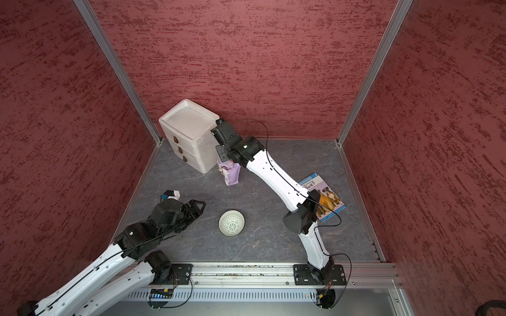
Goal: Pour the oats into the breakfast bowl
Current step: Pick up the oats bag from the center of the board, then place the oats bag at the center of the board.
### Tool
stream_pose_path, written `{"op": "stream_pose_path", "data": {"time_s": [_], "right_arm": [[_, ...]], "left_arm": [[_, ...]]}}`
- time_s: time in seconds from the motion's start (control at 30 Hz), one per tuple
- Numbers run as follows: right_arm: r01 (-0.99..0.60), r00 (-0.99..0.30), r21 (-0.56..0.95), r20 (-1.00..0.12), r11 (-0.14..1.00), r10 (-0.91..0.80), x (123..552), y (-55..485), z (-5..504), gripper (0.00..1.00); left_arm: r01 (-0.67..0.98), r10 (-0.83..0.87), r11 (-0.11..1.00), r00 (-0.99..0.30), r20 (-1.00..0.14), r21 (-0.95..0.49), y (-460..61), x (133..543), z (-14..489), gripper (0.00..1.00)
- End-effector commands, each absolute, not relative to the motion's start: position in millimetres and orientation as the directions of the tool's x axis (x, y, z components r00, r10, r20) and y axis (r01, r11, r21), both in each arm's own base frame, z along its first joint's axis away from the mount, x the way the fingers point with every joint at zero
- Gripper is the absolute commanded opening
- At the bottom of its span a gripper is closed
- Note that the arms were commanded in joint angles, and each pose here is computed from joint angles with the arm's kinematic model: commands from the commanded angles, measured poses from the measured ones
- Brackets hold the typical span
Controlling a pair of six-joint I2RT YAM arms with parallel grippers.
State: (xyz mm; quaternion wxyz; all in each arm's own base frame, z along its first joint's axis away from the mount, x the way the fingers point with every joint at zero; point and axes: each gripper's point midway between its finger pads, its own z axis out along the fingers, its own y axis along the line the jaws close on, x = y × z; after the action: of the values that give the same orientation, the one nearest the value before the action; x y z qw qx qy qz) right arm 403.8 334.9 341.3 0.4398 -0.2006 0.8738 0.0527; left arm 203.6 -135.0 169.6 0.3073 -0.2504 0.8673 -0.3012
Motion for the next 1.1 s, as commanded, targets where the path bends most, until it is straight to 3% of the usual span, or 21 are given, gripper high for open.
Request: {"op": "stream_pose_path", "data": {"time_s": [0.0,0.3,0.6,0.87,1.07], "right_arm": [[-0.319,-0.418,-0.084,-0.882,0.944,-0.220,389,291,408,0.00],[-0.234,-0.527,0.062,-0.847,0.970,-0.073,313,217,366,0.00],[-0.206,-0.674,0.161,-0.739,0.965,-0.021,259,185,267,0.00],[-0.237,-0.733,0.338,-0.678,0.911,0.061,222,185,234,0.01],[-0.234,-0.785,0.409,-0.614,0.882,0.077,209,193,214,0.09]], "left_arm": [[-0.136,-0.604,0.654,-0.686,-0.406,-0.744,-162,217,202,0.81],[-0.018,-0.505,0.672,-0.742,-0.441,-0.740,-223,229,218,0.79],[0.030,-0.452,0.664,-0.781,-0.432,-0.747,-267,231,215,0.79],[0.007,-0.459,0.643,-0.797,-0.393,-0.766,-289,232,210,0.78],[0.035,-0.467,0.621,-0.786,-0.405,-0.783,-313,241,233,0.76]]}}
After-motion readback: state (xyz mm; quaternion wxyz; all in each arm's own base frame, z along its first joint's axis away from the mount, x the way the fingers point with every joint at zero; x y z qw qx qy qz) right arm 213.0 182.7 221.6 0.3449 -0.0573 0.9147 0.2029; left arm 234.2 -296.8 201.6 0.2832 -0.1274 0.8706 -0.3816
